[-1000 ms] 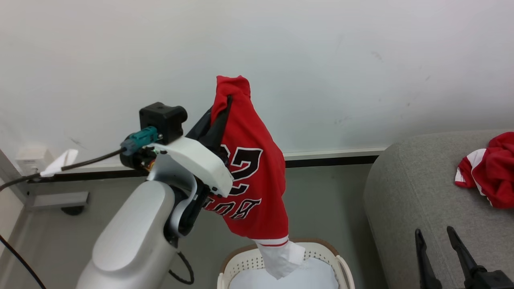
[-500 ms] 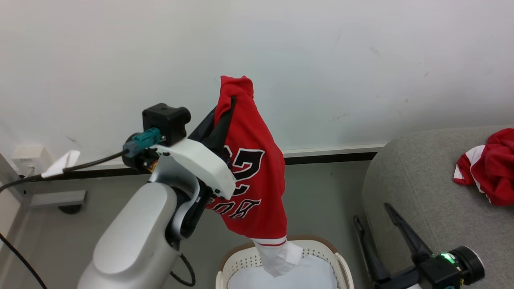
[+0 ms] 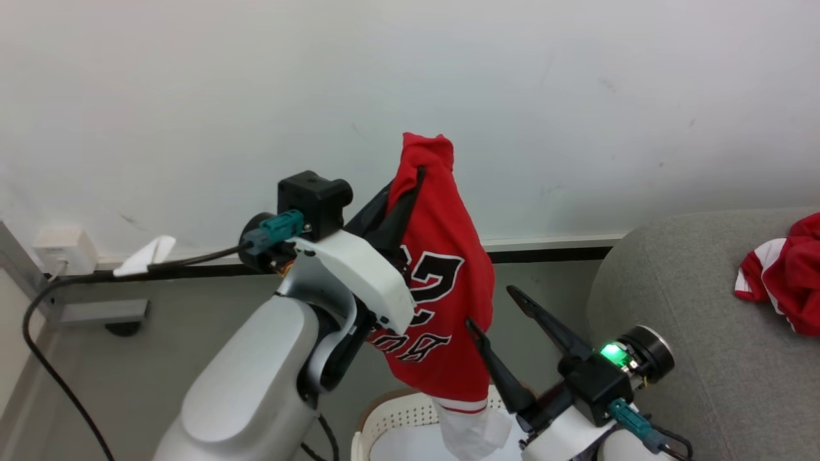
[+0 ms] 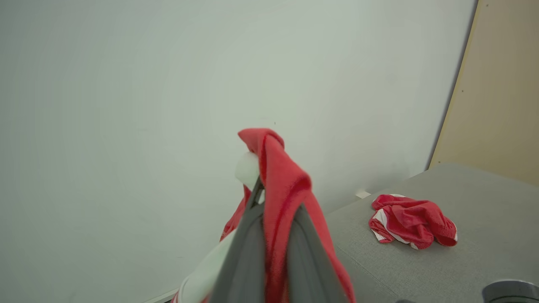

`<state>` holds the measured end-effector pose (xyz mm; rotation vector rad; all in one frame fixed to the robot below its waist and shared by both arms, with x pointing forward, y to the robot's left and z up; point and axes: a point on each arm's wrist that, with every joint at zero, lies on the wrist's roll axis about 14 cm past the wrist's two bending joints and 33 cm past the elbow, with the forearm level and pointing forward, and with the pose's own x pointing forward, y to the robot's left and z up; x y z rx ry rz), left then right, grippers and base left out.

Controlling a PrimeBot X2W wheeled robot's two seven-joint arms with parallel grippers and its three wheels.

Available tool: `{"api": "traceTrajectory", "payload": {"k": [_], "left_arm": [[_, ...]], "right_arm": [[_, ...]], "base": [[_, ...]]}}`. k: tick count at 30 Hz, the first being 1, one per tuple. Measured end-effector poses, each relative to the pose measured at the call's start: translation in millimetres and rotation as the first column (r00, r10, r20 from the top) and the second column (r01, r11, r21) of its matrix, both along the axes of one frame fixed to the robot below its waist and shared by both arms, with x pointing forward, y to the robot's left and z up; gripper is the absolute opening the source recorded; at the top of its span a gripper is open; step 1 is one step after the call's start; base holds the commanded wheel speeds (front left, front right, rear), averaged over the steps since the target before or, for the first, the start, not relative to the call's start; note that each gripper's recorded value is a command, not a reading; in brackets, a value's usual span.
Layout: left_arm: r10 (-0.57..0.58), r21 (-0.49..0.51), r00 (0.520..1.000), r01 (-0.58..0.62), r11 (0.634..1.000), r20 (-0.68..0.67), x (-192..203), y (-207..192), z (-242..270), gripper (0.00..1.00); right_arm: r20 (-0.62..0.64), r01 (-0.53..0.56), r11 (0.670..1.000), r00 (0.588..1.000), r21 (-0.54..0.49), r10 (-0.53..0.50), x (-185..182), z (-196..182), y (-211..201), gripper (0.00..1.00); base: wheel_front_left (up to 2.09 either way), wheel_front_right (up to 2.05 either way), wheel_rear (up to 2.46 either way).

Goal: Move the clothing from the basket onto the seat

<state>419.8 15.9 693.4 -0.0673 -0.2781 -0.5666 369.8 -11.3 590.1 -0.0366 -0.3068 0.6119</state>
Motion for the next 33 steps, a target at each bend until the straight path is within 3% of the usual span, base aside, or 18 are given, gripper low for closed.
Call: {"api": "traceTrajectory", "payload": {"k": [10,11,12,23,26,27,28,33], "left_arm": [[-0.064,0.002,0.998,0.064,0.998,-0.025,-13.4,-19.4,-3.8,0.00],[-0.071,0.002,0.997,0.071,0.998,-0.027,-14.8,-21.0,-4.1,0.00],[-0.077,-0.003,0.997,0.077,0.997,-0.031,-16.3,-22.6,-4.6,0.00],[-0.067,-0.022,0.997,0.066,0.998,-0.041,-15.8,-19.3,-6.5,0.00],[-0.058,-0.023,0.997,0.057,0.998,-0.043,-12.9,-17.4,-8.2,0.39],[-0.058,-0.022,0.997,0.057,0.998,-0.044,-12.2,-17.3,-8.9,0.77],[-0.058,-0.023,0.997,0.057,0.998,-0.043,-11.7,-17.7,-9.3,1.00],[-0.056,-0.014,0.997,0.055,0.998,-0.056,-8.9,-19.3,-14.6,1.00]], "right_arm": [[-0.013,-0.097,0.986,0.995,-0.138,0.097,22.1,-3.7,38.0,1.00],[-0.020,-0.107,0.985,0.994,-0.132,0.105,23.2,-3.1,41.0,0.81],[-0.031,-0.115,0.986,0.993,-0.116,0.113,23.8,-2.1,43.2,0.00],[-0.065,-0.155,0.987,0.986,-0.045,0.152,23.6,4.0,54.5,0.00],[-0.061,-0.140,0.990,0.989,-0.034,0.138,26.3,6.5,49.8,0.00],[-0.060,-0.134,0.991,0.989,-0.029,0.132,27.4,7.5,47.8,0.00],[-0.060,-0.127,0.992,0.990,-0.020,0.125,28.5,8.9,45.5,0.00],[-0.068,-0.110,0.994,0.992,-0.011,0.109,30.7,7.1,39.7,0.00]], "base": [[0.00,0.00,0.00],[0.00,0.00,0.00],[0.00,0.00,0.00],[0.00,0.00,0.00],[0.00,0.00,0.00],[0.00,0.00,0.00],[0.00,0.00,0.00],[0.00,0.00,0.00]]}}
